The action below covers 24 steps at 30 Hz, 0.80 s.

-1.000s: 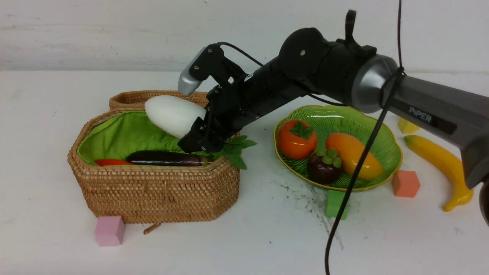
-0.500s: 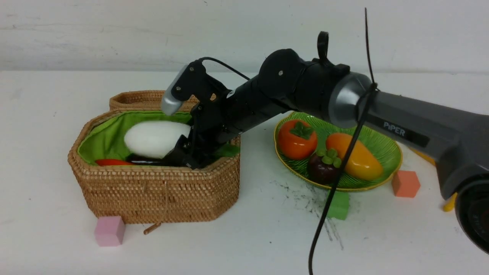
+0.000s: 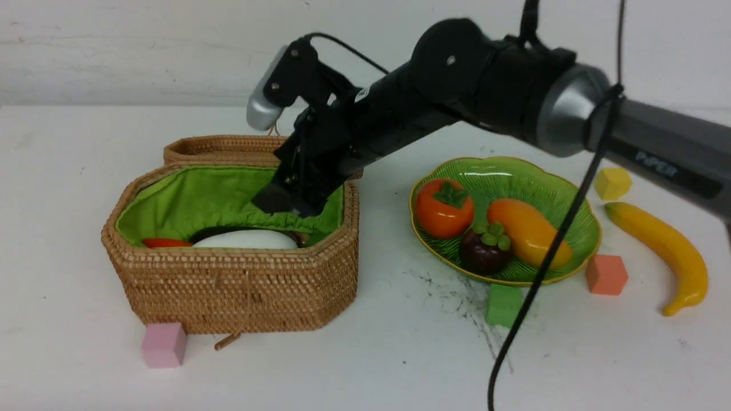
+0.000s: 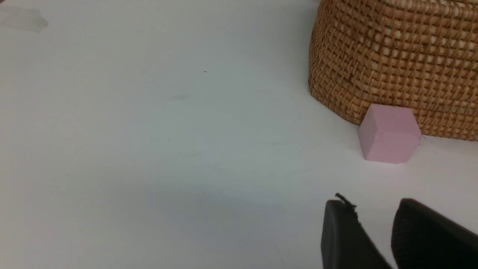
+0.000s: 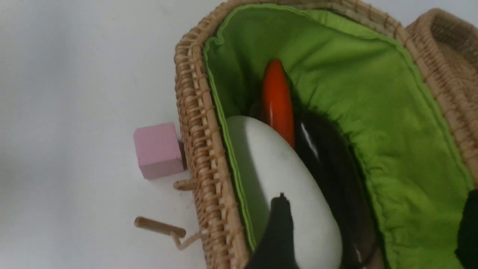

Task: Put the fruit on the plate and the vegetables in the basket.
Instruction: Take a daikon with your right arm and place it on the basket on the left, then use the right arm to grab a banana and put it into the right plate

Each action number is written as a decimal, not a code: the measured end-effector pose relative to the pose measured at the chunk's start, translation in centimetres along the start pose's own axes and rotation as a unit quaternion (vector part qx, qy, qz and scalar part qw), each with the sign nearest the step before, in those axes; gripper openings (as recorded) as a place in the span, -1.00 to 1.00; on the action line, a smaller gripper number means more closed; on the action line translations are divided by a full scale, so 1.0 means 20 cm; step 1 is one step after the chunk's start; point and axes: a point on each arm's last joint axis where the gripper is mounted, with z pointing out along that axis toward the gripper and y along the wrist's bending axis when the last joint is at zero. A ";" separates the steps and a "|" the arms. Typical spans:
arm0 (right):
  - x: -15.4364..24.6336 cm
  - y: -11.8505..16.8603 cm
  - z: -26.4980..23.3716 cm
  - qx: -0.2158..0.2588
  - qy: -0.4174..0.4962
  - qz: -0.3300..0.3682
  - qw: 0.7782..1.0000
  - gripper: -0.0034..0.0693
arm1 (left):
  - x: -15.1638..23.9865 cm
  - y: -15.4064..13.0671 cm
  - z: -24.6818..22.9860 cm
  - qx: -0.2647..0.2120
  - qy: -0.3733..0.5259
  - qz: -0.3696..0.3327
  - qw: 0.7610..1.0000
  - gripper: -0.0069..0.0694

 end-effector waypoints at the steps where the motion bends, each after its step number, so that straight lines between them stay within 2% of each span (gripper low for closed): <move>1: -0.01 -0.01 -0.07 0.003 0.007 0.001 1.000 0.70 | 0.00 0.00 0.00 0.000 0.000 0.000 1.000 -0.29; 3: -0.03 -0.04 -0.26 0.004 0.034 0.010 0.999 0.67 | 0.00 0.00 0.00 0.000 0.000 0.000 1.000 -0.28; 4: -0.03 -0.04 -0.28 0.009 0.034 0.011 0.999 0.66 | 0.00 0.00 0.00 0.000 0.000 0.000 1.000 -0.28; 5: -0.01 -0.08 -0.46 0.019 0.062 0.028 0.997 0.64 | 0.00 0.00 0.00 0.000 0.000 0.000 1.000 -0.28; 8: 0.04 -0.15 -0.75 0.058 0.098 0.075 0.991 0.60 | 0.00 0.00 0.00 0.000 0.000 0.000 1.000 -0.27; 9: 0.05 -0.15 -0.77 0.062 0.099 0.079 0.990 0.59 | 0.00 0.00 0.00 0.000 0.000 0.000 1.000 -0.27; 13: 0.23 -0.27 -1.11 0.182 0.090 0.177 0.963 0.52 | 0.00 0.00 0.00 0.000 0.000 0.000 1.000 -0.25; 14: 0.30 -0.30 -1.17 0.217 0.081 0.215 0.949 0.50 | 0.00 0.00 0.00 0.000 0.000 0.000 1.000 -0.25; 15: 0.31 -0.31 -1.18 0.222 0.080 0.222 0.946 0.50 | 0.00 0.00 0.00 0.000 0.000 0.000 1.000 -0.25; 16: 0.44 -0.35 -1.26 0.258 0.076 0.284 0.920 0.48 | 0.00 0.00 0.00 0.000 0.000 0.000 1.000 -0.25; 18: 0.58 -0.38 -1.28 0.282 0.077 0.347 0.891 0.46 | 0.00 0.00 0.00 0.000 0.000 0.000 1.000 -0.24; 19: 0.70 -0.40 -1.30 0.292 0.076 0.393 0.868 0.46 | 0.00 0.00 0.00 0.000 0.000 0.000 1.000 -0.24; 20: 0.71 -0.40 -1.30 0.301 0.078 0.402 0.861 0.46 | 0.00 0.00 0.00 0.000 0.000 0.000 1.000 -0.24; 21: 0.84 -0.41 -1.29 0.310 0.083 0.459 0.828 0.46 | 0.00 0.00 0.00 0.000 0.000 0.000 1.000 -0.23; 24: 1.07 -0.42 -1.29 0.314 0.117 0.532 0.778 0.46 | 0.00 0.00 0.00 0.000 0.000 0.000 1.000 -0.22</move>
